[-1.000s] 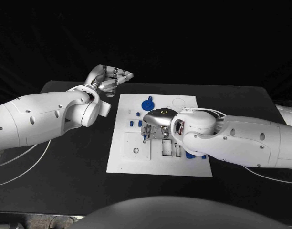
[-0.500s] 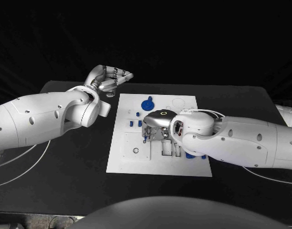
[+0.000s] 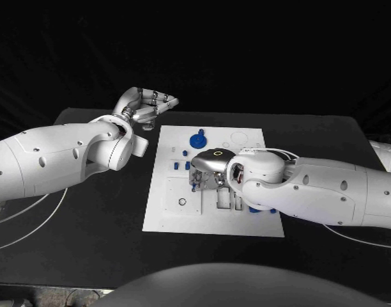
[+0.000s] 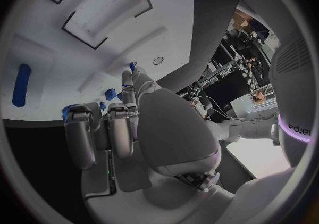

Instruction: Assemble the parts on the task board

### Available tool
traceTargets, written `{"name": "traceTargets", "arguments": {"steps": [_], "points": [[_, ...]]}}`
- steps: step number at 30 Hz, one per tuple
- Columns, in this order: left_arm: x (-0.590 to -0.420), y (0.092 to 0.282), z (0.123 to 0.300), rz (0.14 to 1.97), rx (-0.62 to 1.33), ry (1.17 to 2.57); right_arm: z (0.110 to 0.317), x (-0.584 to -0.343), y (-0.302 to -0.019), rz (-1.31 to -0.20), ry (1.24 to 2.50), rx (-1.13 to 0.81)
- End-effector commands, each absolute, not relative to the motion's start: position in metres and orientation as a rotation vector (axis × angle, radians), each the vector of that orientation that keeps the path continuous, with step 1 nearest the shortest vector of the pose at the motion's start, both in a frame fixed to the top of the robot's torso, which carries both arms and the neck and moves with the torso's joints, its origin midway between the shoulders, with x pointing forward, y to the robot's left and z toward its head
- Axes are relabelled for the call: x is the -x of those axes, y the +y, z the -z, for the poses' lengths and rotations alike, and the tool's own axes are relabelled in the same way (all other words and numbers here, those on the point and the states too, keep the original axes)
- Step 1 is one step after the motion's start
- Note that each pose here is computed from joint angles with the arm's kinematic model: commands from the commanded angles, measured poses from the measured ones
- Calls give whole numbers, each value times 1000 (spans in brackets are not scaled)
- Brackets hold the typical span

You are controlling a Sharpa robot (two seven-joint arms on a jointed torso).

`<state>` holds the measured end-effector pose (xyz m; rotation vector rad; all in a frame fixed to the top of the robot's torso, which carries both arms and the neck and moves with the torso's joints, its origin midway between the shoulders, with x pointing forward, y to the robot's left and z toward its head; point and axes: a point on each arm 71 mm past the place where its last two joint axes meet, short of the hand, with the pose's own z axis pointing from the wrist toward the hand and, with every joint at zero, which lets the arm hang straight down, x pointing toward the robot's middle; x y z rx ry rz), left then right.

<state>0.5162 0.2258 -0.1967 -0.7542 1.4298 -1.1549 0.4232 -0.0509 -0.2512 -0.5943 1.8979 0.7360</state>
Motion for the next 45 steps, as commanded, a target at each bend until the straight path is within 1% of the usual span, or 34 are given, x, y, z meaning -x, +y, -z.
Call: {"name": "traceTargets", "arguments": {"steps": [1,19,45], "points": [[-516,223,196,1172,742,1434,254,-422,-50,-733,1901,617],[-515,225,196,1169,743,1433,255,-421,-49,-732,1913,619],[-516,227,196,1163,746,1431,253,-421,-52,-746,1881,590]]}}
